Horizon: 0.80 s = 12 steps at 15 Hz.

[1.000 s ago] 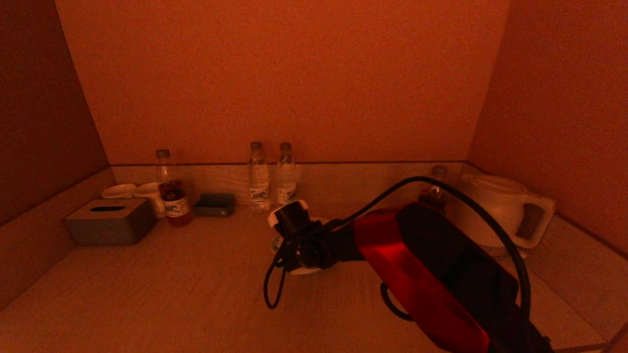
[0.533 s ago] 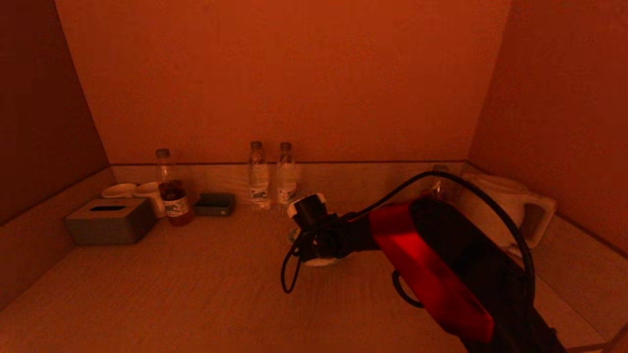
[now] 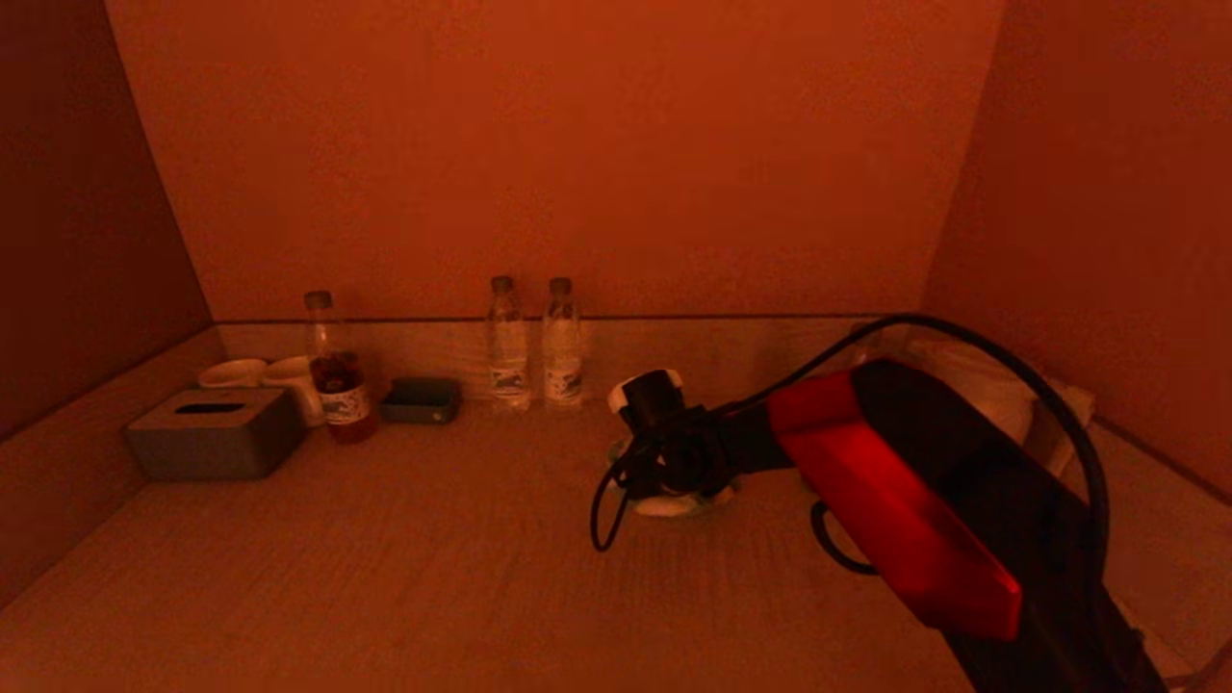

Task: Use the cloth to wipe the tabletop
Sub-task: Sweep the stains on the table

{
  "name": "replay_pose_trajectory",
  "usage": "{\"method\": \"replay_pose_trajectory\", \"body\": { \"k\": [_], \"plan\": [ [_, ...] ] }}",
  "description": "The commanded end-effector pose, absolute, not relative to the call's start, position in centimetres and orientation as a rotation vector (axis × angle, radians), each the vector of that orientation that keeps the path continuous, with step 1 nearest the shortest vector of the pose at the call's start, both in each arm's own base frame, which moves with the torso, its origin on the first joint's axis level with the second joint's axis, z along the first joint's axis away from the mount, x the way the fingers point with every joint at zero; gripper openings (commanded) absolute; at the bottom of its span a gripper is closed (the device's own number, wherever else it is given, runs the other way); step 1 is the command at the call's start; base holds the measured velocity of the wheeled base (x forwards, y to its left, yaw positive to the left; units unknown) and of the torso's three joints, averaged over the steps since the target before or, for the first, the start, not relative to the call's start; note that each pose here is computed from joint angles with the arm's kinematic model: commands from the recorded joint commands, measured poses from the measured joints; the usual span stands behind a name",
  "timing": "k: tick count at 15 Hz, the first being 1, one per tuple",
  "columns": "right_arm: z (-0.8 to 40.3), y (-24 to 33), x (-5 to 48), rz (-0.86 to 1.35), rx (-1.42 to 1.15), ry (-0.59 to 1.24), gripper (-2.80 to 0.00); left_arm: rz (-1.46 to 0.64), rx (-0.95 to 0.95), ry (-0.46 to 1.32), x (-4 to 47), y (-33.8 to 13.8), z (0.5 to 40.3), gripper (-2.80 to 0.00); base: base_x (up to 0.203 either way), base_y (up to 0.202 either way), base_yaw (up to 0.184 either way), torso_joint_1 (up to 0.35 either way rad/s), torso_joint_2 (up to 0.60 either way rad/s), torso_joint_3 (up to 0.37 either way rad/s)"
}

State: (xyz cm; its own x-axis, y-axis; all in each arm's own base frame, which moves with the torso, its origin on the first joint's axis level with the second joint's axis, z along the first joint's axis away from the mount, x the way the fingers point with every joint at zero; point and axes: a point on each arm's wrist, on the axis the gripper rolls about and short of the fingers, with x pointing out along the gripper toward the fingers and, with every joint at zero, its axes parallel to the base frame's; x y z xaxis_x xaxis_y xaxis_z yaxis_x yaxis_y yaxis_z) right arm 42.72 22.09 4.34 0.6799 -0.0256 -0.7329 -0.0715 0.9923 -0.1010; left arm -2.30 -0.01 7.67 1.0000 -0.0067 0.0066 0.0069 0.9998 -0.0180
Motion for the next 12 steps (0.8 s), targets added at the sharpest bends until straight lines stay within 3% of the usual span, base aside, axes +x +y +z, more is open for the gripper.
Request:
{"method": "replay_pose_trajectory", "body": {
  "k": [1, 5, 12],
  "plan": [
    [5.2, 20.9, 42.0, 0.006, -0.111, 0.834, -2.8, -0.006, -0.018, -0.008, -2.3, 0.0, 7.7, -2.8, 0.0, 0.0, 0.0, 0.0, 0.0, 0.0],
    [5.7, 19.5, 40.7, -0.007, -0.088, 0.834, -2.8, -0.006, -0.018, -0.008, -2.3, 0.0, 7.7, -2.8, 0.0, 0.0, 0.0, 0.0, 0.0, 0.0],
    [4.6, 18.3, 44.8, -0.068, -0.03, 0.778, -2.8, -0.008, -0.018, -0.008, -2.3, 0.0, 7.7, -2.8, 0.0, 0.0, 0.0, 0.0, 0.0, 0.0]
  ]
}}
